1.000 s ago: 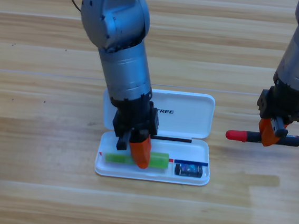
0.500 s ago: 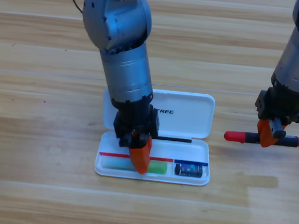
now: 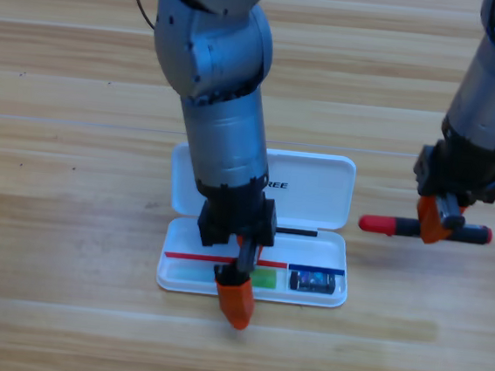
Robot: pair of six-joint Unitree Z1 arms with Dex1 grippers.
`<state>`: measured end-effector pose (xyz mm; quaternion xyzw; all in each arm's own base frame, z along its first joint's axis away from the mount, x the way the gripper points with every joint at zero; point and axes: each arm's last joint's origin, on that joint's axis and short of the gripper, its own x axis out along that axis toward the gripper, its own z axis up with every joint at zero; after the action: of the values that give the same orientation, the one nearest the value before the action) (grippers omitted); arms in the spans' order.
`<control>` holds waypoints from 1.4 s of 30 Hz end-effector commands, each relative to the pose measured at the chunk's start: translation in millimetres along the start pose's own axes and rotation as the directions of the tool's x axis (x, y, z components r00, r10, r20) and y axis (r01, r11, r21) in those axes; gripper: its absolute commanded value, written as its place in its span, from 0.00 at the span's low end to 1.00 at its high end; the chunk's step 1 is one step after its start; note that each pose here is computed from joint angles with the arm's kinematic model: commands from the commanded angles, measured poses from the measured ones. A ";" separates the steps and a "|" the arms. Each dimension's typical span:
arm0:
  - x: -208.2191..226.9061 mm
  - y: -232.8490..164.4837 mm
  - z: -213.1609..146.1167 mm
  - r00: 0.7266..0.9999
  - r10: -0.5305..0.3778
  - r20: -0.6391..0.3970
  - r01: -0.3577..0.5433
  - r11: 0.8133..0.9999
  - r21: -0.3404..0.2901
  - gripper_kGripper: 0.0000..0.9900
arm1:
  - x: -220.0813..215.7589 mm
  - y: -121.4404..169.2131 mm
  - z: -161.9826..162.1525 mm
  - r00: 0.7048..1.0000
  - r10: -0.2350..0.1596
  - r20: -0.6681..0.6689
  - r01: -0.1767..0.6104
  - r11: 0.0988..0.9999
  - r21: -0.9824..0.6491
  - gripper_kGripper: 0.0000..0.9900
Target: Clean up eraser and pencils
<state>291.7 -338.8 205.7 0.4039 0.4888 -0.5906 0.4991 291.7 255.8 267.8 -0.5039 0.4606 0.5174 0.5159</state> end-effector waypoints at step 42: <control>-210.9 -160.3 -207.2 0.775 0.568 0.277 -0.505 0.820 -0.271 1.00 | 81.8 0.7 145.0 1.000 -0.003 -0.028 0.001 0.996 -0.084 0.00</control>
<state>166.9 -94.5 406.1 0.3730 0.2961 -0.4387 0.7621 296.9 393.7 225.7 -0.5212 0.4235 0.5289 0.5189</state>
